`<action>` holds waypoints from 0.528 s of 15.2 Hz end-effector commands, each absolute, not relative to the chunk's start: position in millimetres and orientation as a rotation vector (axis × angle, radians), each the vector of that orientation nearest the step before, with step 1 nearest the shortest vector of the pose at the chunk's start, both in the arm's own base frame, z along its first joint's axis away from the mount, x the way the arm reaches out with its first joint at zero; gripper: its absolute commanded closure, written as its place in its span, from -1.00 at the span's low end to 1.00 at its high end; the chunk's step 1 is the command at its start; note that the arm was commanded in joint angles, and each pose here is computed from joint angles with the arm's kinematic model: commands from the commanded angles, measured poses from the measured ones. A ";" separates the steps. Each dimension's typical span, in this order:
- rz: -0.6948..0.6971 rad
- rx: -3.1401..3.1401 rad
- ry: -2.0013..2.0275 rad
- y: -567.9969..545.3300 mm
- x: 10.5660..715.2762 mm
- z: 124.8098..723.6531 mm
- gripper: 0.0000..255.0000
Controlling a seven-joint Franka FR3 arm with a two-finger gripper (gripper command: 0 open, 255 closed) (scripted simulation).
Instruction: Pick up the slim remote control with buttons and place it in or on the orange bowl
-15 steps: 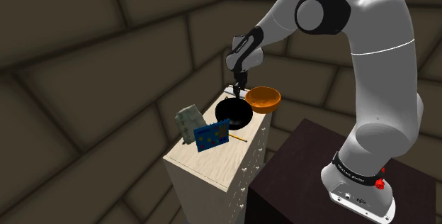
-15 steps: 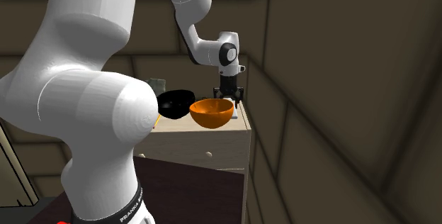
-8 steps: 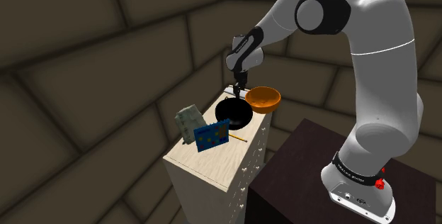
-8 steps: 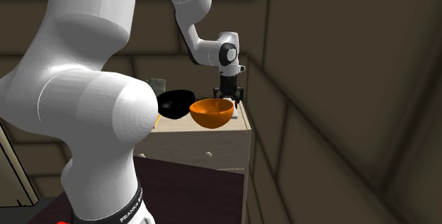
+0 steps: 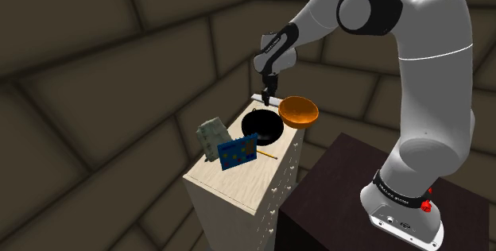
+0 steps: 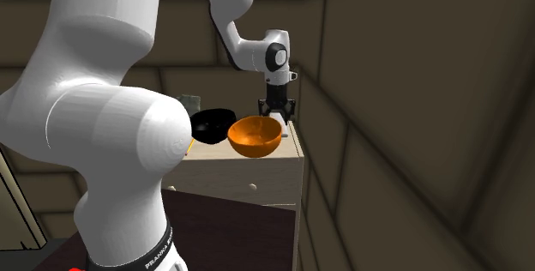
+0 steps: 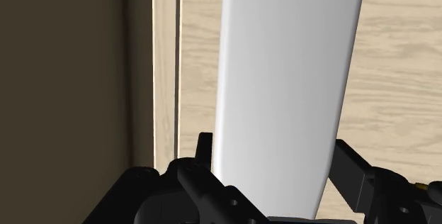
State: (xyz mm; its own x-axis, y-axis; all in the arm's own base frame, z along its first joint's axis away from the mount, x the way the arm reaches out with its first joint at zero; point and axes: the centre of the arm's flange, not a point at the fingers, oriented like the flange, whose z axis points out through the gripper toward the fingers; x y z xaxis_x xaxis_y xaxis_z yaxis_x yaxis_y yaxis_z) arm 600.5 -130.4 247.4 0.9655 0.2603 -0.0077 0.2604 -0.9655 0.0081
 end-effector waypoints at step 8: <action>-0.010 3.106 0.411 -129.9 600.1 294.6 1.00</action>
